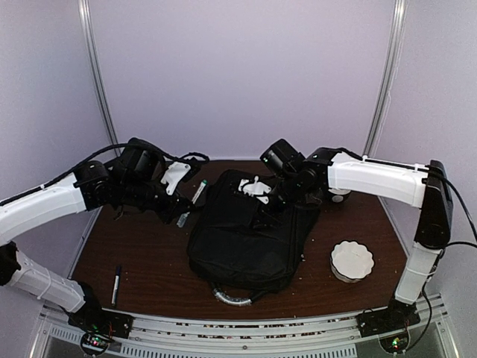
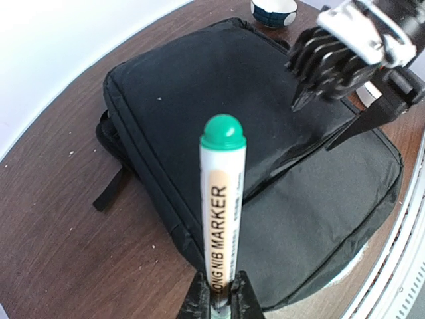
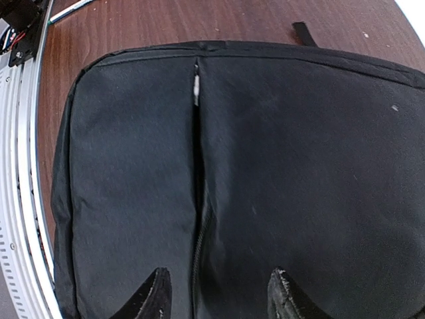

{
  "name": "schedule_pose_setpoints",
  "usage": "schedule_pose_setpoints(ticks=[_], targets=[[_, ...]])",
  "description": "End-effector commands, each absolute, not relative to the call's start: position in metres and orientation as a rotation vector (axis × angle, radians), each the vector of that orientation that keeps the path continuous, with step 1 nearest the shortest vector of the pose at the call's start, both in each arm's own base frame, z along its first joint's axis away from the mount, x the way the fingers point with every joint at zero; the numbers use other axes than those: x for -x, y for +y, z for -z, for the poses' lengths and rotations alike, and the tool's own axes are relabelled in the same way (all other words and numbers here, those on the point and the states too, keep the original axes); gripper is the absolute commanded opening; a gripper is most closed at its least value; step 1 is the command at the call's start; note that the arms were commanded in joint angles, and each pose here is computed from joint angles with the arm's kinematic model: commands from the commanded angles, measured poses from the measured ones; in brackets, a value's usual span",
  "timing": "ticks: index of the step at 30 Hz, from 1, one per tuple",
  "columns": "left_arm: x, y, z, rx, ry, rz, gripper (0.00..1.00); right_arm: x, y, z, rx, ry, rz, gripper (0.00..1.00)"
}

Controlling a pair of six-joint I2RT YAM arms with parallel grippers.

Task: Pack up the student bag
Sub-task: Pick up the lower front pocket of the student bag.

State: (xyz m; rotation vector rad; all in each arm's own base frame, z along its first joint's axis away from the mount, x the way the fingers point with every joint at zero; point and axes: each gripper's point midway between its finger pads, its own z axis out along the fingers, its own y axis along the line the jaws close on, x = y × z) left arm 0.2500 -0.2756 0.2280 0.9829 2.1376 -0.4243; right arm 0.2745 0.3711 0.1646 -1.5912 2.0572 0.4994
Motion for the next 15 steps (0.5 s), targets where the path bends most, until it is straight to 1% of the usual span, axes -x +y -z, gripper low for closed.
schedule_pose_setpoints(ticks=[1,7,10,13,15], targets=[[-0.246,-0.257,-0.233,-0.925,2.116,0.388,0.0,-0.279,0.384,-0.161,1.614,2.079,-0.432,0.51],[-0.239,-0.249,-0.237,-0.899,2.101,0.401,0.0,-0.291,0.39,-0.144,1.621,2.119,-0.339,0.51],[-0.238,-0.247,-0.237,-0.902,2.092,0.392,0.0,-0.294,0.388,-0.135,1.631,2.148,-0.3,0.46],[-0.238,-0.248,-0.238,-0.92,2.082,0.386,0.0,-0.29,0.386,-0.13,1.646,2.17,-0.303,0.46],[-0.238,-0.249,-0.239,-0.929,2.074,0.389,0.0,-0.29,0.386,-0.126,1.65,2.173,-0.293,0.4]])
